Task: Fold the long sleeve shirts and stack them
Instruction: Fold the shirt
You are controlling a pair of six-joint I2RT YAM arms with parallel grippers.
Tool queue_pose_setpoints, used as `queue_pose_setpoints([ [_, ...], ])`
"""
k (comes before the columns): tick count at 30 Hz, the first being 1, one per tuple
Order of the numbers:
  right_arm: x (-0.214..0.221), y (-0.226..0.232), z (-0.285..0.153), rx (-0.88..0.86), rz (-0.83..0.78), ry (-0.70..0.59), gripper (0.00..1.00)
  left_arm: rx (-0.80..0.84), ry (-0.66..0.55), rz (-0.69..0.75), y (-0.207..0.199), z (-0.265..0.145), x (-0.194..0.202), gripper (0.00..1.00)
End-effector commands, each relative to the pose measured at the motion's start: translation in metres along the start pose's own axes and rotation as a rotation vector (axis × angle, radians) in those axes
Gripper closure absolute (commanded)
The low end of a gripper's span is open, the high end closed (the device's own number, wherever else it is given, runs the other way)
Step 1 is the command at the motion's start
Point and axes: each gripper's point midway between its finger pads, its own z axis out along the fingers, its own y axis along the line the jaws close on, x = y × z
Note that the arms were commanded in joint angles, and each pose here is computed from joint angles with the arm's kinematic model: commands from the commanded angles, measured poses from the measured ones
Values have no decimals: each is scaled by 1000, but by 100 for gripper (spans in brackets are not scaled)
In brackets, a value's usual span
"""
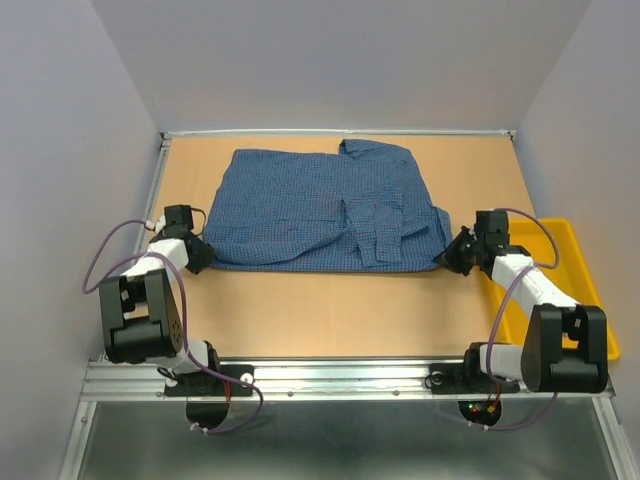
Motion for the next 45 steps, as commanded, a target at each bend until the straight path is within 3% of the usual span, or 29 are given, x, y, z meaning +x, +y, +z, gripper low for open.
queue_pose_setpoints([
  [1, 11, -24, -14, 87, -34, 16, 78, 6, -42, 4, 10, -24, -3, 58],
  [2, 9, -24, -20, 87, -69, 5, 64, 31, -48, 11, 6, -29, -5, 41],
  [5, -10, -4, -38, 47, -146, -51, 39, 100, -120, 30, -5, -58, -21, 19],
  [9, -33, 39, -61, -43, -246, -134, 29, 220, -177, 53, -23, -93, -27, 9],
  [12, -23, 68, -58, -92, -375, -121, 25, 310, -109, 44, -40, -101, -9, 8],
  [16, -8, 90, -45, -99, -469, -76, 25, 353, -42, 43, -53, -93, 13, 7],
  [31, 31, 97, 34, -153, -410, 109, 25, 379, 27, 122, -89, -79, 38, 8],
  [40, 46, 99, 54, -201, -392, 185, 26, 403, 47, 156, -97, -83, 53, 8],
  [45, 53, 103, 56, -234, -382, 217, 33, 426, 60, 175, -102, -88, 64, 8],
])
